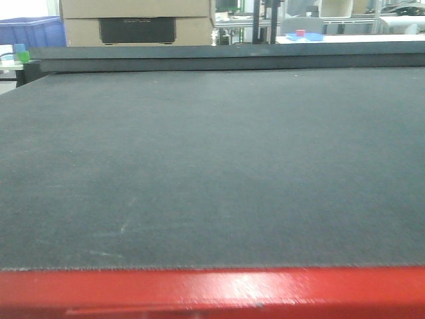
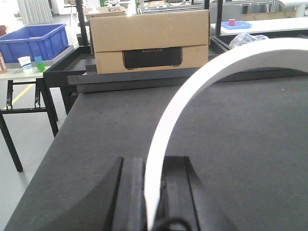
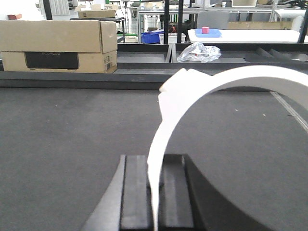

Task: Grab PVC pipe and place in blue bin
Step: 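Drive the base away from the table holding the pipe, then drive the base up to the shelf of blue bins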

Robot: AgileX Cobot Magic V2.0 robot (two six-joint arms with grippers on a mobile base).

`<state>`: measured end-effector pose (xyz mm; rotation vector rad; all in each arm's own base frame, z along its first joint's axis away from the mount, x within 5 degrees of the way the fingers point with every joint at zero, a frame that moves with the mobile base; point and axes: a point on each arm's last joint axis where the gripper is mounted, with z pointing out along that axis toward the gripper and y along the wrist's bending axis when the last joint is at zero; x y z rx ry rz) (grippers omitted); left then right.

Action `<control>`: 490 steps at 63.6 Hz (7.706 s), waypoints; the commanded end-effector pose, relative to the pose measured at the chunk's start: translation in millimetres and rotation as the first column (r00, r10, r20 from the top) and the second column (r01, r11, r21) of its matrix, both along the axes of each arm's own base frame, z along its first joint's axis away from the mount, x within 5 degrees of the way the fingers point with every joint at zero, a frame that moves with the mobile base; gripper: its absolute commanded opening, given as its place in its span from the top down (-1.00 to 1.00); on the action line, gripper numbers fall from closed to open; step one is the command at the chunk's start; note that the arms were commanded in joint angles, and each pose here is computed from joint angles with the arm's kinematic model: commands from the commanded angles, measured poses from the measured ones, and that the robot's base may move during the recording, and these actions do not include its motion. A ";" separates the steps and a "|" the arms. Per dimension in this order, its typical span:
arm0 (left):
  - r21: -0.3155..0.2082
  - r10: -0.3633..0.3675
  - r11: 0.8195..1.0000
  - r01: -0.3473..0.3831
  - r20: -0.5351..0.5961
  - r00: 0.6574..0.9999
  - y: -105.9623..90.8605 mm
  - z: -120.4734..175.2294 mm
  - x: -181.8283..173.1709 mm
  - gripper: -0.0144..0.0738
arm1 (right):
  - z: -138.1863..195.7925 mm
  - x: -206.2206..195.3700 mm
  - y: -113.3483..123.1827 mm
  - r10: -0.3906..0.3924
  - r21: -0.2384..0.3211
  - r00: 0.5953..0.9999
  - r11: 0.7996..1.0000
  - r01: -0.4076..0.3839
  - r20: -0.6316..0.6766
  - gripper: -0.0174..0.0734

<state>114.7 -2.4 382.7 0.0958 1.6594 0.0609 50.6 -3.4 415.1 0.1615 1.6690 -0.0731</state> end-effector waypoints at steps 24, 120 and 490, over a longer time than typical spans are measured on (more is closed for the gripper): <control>-0.005 -0.001 1.000 0.001 0.029 1.000 -0.1 2.5 -1.6 0.92 | 3.7 -1.6 0.1 -0.004 -0.011 1.000 1.000 0.004 0.031 0.99; -0.005 -0.001 1.000 0.001 0.036 0.999 -0.1 3.2 -1.6 0.92 | 3.7 -1.6 0.1 -0.004 -0.011 1.000 1.000 0.004 0.031 0.99; -0.005 -0.001 1.000 0.001 0.038 0.999 -0.1 3.3 -1.6 0.92 | 3.9 -1.6 0.1 -0.004 -0.011 0.999 1.000 0.004 0.033 0.99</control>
